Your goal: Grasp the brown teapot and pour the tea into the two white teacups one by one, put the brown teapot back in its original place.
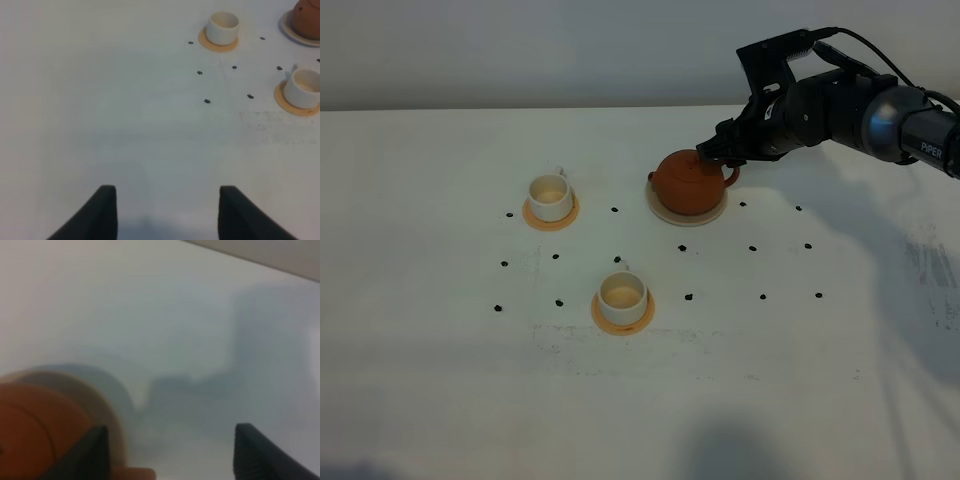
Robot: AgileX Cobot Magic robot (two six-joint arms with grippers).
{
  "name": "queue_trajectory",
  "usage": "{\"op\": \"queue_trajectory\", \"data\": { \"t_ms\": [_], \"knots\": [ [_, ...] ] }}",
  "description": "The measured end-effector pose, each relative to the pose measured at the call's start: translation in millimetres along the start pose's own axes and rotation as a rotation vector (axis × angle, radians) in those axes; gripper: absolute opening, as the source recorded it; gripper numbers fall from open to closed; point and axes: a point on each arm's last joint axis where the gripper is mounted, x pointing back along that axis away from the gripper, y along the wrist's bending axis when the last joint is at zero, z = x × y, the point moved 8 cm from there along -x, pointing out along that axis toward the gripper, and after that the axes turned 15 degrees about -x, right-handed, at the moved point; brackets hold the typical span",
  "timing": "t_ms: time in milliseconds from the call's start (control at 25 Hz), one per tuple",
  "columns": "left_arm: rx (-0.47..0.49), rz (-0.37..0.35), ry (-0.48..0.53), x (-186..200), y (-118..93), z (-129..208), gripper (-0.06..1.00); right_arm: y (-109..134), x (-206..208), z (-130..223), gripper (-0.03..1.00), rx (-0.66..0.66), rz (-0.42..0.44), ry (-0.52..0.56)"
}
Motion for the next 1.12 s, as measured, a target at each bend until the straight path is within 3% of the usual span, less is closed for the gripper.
{"op": "queue_trajectory", "data": {
  "t_ms": [840, 1120],
  "knots": [
    [0.0, 0.0, 0.0, 0.0, 0.0, 0.0, 0.47, 9.6, 21.1, 5.0, 0.52, 0.007, 0.004, 0.074],
    [0.0, 0.0, 0.0, 0.0, 0.0, 0.0, 0.47, -1.9, 20.4, -11.1, 0.52, 0.063, 0.029, -0.012]
  ]
}}
